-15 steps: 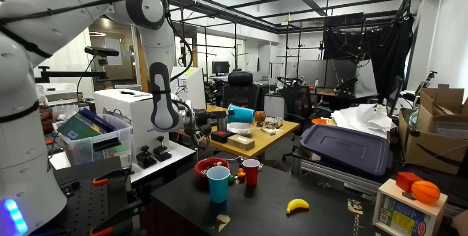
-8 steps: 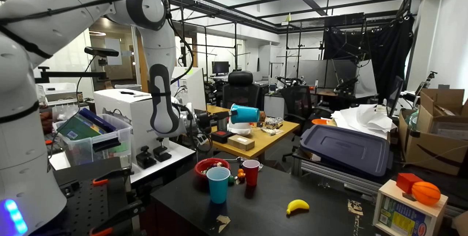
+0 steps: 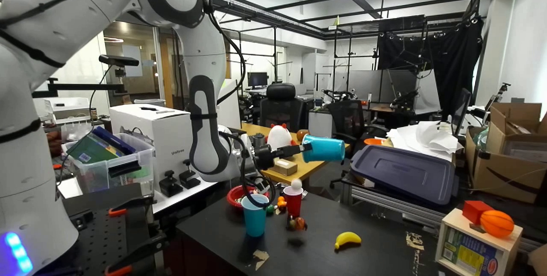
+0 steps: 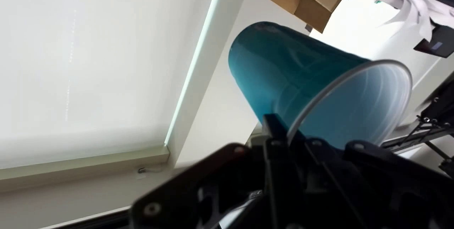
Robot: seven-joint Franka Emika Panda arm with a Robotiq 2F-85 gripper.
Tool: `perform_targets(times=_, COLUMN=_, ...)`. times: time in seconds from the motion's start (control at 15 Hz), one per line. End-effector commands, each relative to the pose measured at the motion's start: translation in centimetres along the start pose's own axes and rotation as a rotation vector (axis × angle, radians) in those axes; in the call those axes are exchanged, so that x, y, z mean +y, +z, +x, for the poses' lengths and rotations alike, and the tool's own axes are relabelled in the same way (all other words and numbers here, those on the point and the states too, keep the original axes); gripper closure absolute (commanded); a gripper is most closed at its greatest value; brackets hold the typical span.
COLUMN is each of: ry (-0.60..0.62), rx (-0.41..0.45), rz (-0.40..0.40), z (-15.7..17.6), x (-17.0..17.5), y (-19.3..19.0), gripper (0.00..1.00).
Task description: Pour the contents from the right blue cup into the bowl
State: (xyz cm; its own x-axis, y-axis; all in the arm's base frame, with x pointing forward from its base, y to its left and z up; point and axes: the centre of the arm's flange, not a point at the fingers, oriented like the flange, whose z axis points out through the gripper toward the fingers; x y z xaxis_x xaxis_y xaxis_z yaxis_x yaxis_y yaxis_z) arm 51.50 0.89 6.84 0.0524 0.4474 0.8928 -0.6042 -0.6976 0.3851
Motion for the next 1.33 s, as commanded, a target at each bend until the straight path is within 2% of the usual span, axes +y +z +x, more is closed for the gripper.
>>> perform_targets(times=0.0, ry=0.019, rx=-0.109, rz=0.049, z=1.8, x=1.0, y=-1.1, gripper=0.99)
perform_targets(times=0.33, ry=0.067, rx=-0.375, rz=0.217, z=3.8, x=-1.0, y=-4.1, gripper=0.99)
perform_targets(times=0.53, ry=0.091, rx=-0.548, rz=0.295, z=5.3, x=-1.4, y=-4.3, gripper=0.99)
perform_targets(times=0.93, ry=0.120, rx=-0.920, rz=0.367, z=7.5, x=-0.2, y=-2.8, gripper=0.99)
perform_targets(times=1.27, ry=0.155, rx=-1.167, rz=0.418, z=8.8, x=1.6, y=0.2, gripper=0.99)
